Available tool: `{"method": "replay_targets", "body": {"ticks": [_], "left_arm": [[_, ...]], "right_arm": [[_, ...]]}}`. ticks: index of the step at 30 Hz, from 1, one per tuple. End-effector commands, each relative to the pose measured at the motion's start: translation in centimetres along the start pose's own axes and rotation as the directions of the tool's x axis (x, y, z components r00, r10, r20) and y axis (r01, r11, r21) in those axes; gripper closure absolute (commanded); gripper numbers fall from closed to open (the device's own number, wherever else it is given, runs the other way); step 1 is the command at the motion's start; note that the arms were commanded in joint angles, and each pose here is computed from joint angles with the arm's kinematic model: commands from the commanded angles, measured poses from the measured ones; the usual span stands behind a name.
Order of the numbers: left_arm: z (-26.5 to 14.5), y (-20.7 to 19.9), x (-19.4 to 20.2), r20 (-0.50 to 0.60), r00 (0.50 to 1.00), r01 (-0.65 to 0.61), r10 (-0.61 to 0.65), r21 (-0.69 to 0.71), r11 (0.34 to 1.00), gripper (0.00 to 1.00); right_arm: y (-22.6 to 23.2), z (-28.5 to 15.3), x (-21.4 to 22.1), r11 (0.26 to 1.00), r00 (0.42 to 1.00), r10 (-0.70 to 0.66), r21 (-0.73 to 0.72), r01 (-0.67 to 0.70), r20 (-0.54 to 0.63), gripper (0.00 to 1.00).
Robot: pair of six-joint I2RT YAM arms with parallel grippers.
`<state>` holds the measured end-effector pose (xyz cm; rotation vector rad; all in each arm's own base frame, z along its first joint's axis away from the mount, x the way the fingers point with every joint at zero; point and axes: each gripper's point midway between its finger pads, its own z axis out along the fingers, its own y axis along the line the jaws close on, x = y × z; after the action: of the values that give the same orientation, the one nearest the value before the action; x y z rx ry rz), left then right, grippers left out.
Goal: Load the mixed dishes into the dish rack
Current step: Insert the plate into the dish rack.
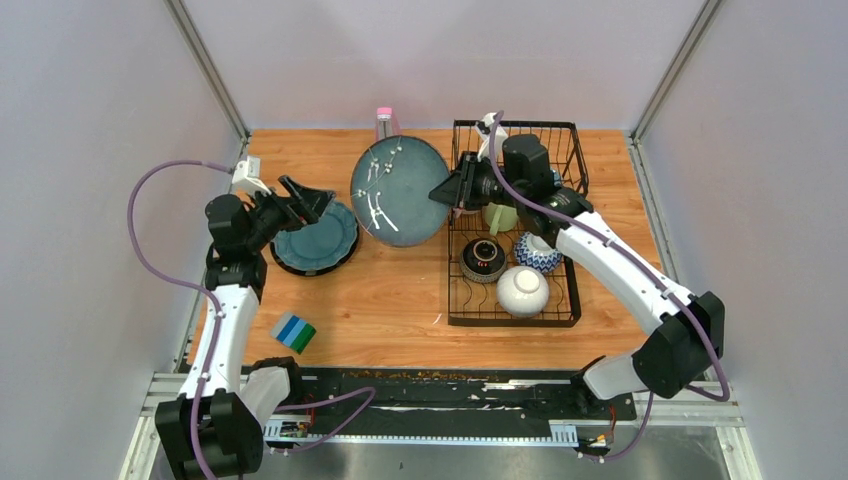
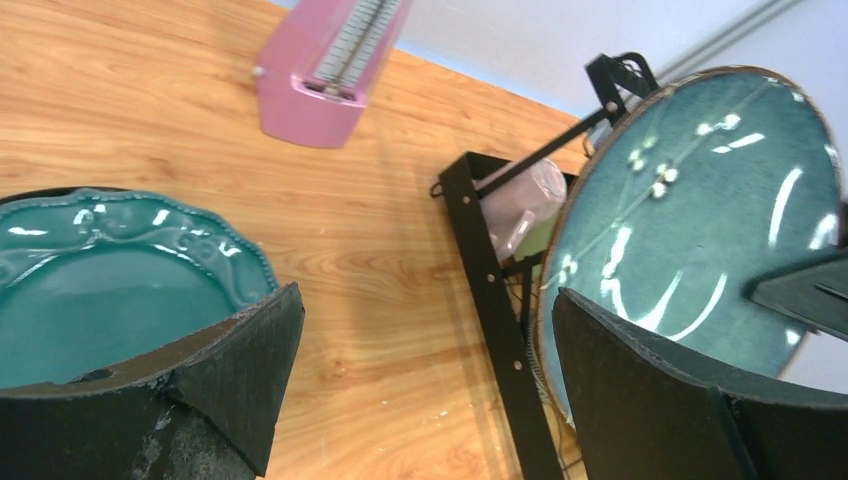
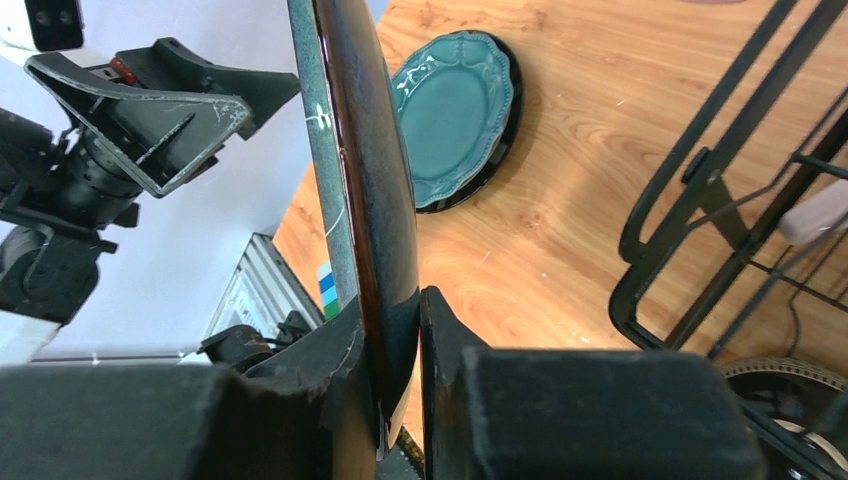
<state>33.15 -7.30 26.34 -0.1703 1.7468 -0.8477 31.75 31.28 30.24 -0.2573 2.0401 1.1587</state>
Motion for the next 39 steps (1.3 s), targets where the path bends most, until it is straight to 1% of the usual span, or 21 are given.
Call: {"method": "replay_targets", "body": {"ticks": [1, 5, 7, 11, 14, 17, 21, 24, 26, 29, 32, 34, 39], "left_arm": [[-0.7, 1.8, -1.3, 0.014, 0.999, -0.049, 0.051, -0.149, 0.988, 0.0], [-1.3, 3.1, -1.1, 0.001, 0.999, -0.049, 0.05, -0.234, 0.971, 0.0], [-1.6, 3.7, -1.0, -0.004, 0.999, -0.049, 0.049, -0.272, 0.961, 0.0], [-2.0, 4.8, -0.8, -0.01, 0.999, -0.046, 0.046, -0.329, 0.943, 0.0], [-2.3, 5.7, -0.4, -0.021, 0.999, -0.04, 0.035, -0.375, 0.926, 0.0], [-2.5, 7.0, 0.0, -0.039, 0.999, -0.037, 0.022, -0.433, 0.9, 0.0], [-2.4, 8.2, 0.8, -0.076, 0.997, -0.034, -0.003, -0.471, 0.881, 0.0], [-1.9, 8.3, 1.3, -0.095, 0.995, -0.023, -0.024, -0.461, 0.887, 0.0], [-1.6, 8.4, 1.5, -0.103, 0.994, -0.017, -0.033, -0.451, 0.892, 0.0], [-1.3, 8.5, 1.9, -0.121, 0.992, -0.013, -0.045, -0.445, 0.896, 0.0], [-1.3, 9.2, 2.4, -0.138, 0.989, -0.019, -0.052, -0.466, 0.885, 0.0], [-1.4, 9.8, 2.5, -0.14, 0.989, -0.021, -0.054, -0.486, 0.874, 0.0], [-1.7, 10.4, 2.9, -0.144, 0.988, -0.028, -0.053, -0.509, 0.86, 0.0]], "right_arm": [[7.8, -5.6, -9.0, 0.976, 0.935, -0.154, -0.099, 0.195, 0.321, 1.0], [9.2, -7.9, -11.9, 0.966, 0.888, -0.216, -0.04, 0.254, 0.405, 1.0], [9.5, -9.2, -13.5, 0.962, 0.858, -0.25, 0.014, 0.273, 0.448, 1.0], [9.4, -12.2, -16.5, 0.945, 0.779, -0.325, 0.158, 0.286, 0.536, 1.0], [8.2, -14.7, -19.0, 0.917, 0.708, -0.391, 0.31, 0.249, 0.589, 1.0], [6.2, -17.3, -21.0, 0.864, 0.641, -0.463, 0.472, 0.174, 0.612, 1.0], [5.0, -19.2, -22.5, 0.82, 0.604, -0.51, 0.559, 0.124, 0.613, 1.0], [4.5, -20.1, -23.4, 0.797, 0.59, -0.53, 0.596, 0.101, 0.609, 1.0], [4.1, -20.7, -24.0, 0.768, 0.576, -0.557, 0.634, 0.085, 0.598, 1.0], [2.9, -21.6, -24.9, 0.693, 0.559, -0.62, 0.718, 0.061, 0.551, 1.0], [1.7, -22.6, -25.8, 0.612, 0.545, -0.676, 0.79, 0.041, 0.495, 1.0], [1.0, -23.3, -26.5, 0.573, 0.535, -0.699, 0.819, 0.022, 0.475, 1.0], [-1.3, -24.7, -27.7, 0.457, 0.531, -0.75, 0.889, -0.012, 0.393, 1.0]]}}
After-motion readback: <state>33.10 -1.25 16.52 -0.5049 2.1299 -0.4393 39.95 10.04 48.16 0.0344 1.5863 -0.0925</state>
